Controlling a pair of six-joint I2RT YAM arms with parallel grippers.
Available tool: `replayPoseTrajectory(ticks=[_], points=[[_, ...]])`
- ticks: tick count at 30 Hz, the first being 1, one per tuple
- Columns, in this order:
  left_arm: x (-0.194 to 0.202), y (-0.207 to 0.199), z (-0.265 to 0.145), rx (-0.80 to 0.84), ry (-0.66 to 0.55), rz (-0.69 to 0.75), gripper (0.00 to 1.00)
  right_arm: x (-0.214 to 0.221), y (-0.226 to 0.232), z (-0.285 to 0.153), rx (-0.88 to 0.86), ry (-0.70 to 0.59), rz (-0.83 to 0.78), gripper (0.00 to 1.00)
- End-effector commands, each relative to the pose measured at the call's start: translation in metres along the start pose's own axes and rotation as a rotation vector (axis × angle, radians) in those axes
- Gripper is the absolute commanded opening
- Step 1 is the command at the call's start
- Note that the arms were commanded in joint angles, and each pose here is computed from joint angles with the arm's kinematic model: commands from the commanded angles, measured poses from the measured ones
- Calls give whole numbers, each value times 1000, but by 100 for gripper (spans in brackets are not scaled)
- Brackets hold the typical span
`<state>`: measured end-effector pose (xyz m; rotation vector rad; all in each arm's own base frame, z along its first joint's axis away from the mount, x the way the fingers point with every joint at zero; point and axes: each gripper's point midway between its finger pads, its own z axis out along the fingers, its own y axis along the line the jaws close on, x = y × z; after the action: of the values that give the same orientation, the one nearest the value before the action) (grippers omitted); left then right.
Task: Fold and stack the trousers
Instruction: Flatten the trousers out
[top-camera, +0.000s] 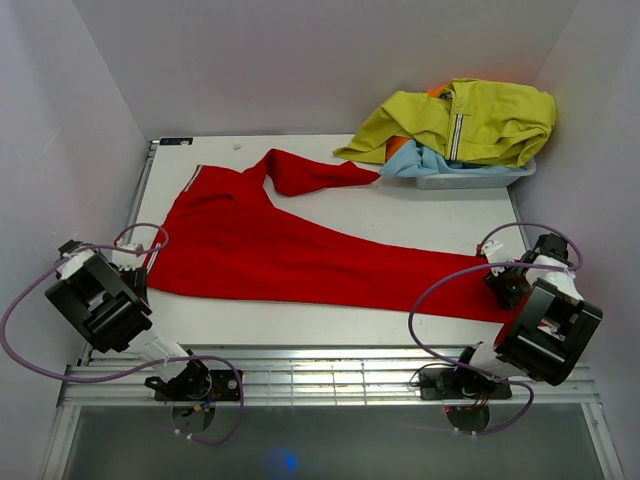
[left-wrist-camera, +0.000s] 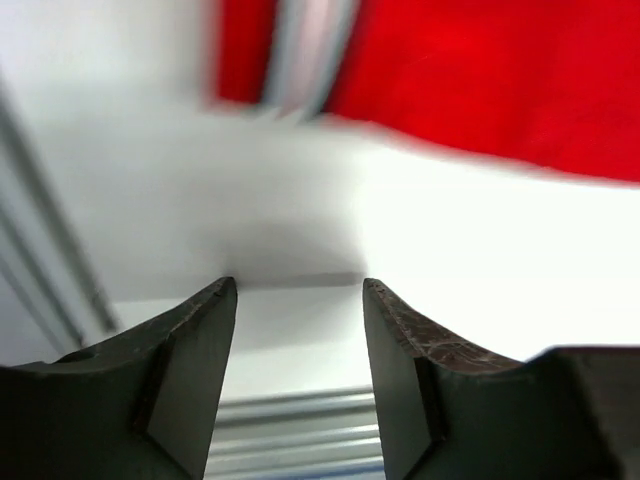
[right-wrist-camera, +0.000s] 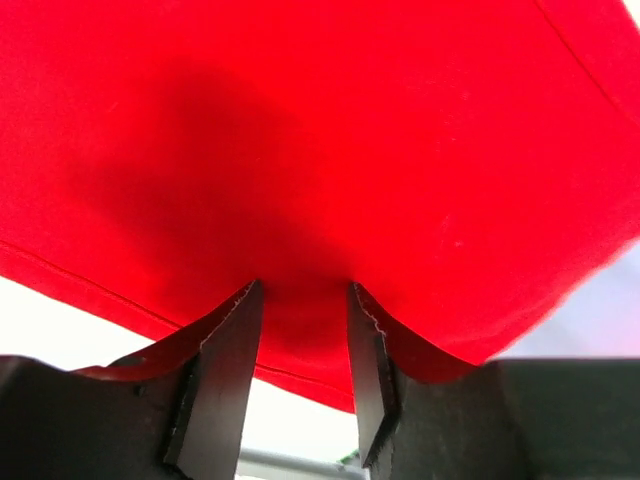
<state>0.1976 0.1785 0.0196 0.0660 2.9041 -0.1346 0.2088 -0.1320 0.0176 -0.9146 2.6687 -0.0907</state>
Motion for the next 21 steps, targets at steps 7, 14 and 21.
replayPoseTrajectory(ticks=[7,14,21], points=[[-31,26,-62,37,-157,78,71,-26,17,-42,-66,-123,-204,57],[-122,-41,-79,85,-333,185,80,-76,11,-45,-79,-197,-78,53],[-150,-56,-15,83,-233,112,86,-78,9,-9,-151,-73,26,50]])
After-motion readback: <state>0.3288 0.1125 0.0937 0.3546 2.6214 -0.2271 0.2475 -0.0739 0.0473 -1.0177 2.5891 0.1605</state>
